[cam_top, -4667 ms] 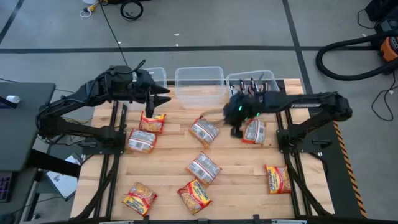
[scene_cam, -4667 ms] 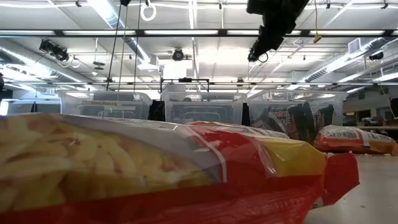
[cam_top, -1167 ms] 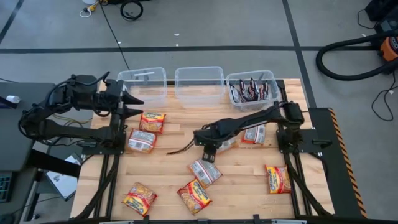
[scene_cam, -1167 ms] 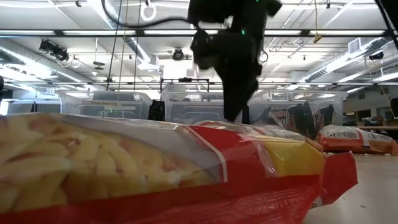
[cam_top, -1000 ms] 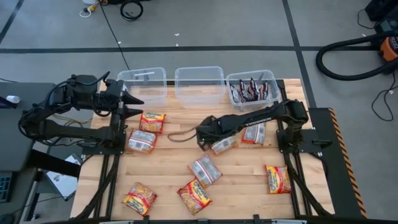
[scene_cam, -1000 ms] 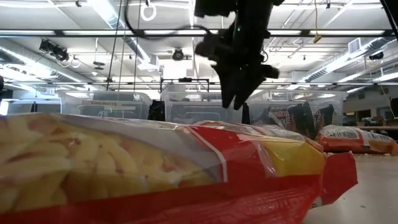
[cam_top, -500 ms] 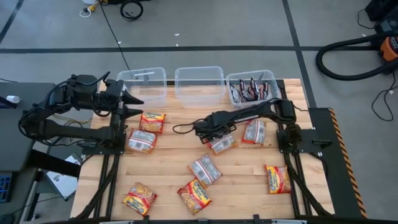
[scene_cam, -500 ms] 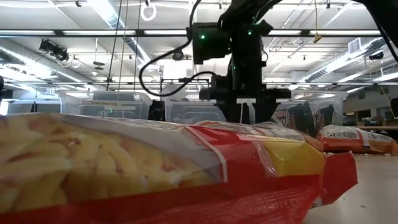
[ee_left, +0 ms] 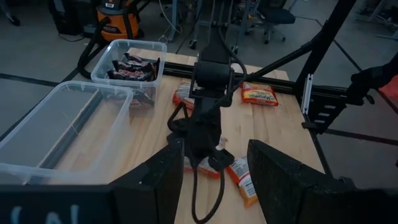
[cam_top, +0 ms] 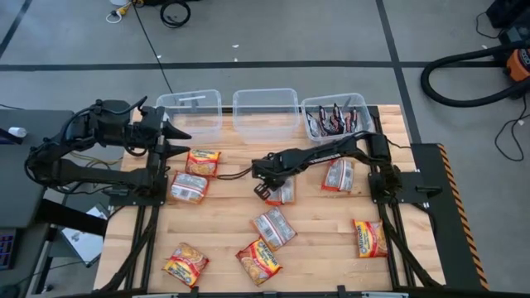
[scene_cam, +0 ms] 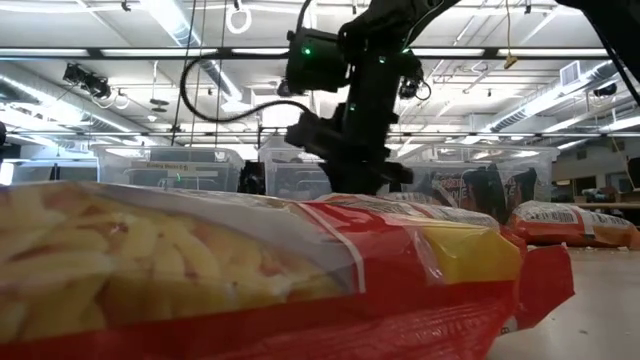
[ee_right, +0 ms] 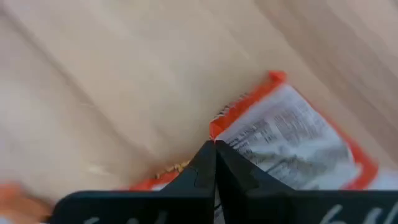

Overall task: Sort Maruchan noodles
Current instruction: Put the orange noodle pack into the top center transparent bin

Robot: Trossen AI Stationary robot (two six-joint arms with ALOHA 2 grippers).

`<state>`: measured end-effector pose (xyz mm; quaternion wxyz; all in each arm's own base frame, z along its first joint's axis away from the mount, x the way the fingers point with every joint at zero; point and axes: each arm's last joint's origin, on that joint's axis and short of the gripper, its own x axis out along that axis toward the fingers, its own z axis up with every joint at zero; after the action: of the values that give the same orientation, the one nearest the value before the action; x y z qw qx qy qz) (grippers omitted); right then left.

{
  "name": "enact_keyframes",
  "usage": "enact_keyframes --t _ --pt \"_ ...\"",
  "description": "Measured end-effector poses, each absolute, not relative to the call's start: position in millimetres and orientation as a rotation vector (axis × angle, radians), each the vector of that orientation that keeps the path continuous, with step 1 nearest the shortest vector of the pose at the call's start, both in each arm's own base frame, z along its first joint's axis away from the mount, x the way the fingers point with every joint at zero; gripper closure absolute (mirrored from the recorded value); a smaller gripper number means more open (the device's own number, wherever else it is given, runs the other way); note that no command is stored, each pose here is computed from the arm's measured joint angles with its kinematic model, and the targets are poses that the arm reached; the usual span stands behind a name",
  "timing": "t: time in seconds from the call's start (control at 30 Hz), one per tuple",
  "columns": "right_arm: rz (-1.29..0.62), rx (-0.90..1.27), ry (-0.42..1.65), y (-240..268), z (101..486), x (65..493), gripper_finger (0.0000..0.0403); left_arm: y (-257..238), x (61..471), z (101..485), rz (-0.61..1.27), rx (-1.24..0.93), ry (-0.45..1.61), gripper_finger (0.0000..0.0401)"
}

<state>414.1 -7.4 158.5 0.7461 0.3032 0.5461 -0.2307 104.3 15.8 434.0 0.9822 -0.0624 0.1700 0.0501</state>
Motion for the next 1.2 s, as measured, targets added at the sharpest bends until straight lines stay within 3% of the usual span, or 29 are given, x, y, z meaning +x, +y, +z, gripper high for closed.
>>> enact_keyframes --t 0.3,0.5,0.7,0.93,1.2 --pt "-0.335 0.486 0.988 -5.0 230.4 427.0 0.0398 15.3 101.8 433.9 0.101 -0.132 0.343 0.0221" --pt "-0.396 0.383 0.707 -21.7 291.2 420.9 0.04 15.4 102.0 433.9 0.102 -0.138 0.342 0.0221" --pt "-0.453 0.344 0.418 -71.2 334.6 414.2 0.0401 15.5 102.3 435.0 0.102 -0.136 0.331 0.0221" --pt "-0.535 0.33 0.244 -151.7 344.2 404.3 0.0402 15.8 104.0 440.1 0.1 -0.129 0.275 0.0221" --pt "-0.466 0.371 0.283 -209.3 304.1 408.1 0.0402 16.0 104.3 441.4 0.109 -0.164 0.26 0.0221"
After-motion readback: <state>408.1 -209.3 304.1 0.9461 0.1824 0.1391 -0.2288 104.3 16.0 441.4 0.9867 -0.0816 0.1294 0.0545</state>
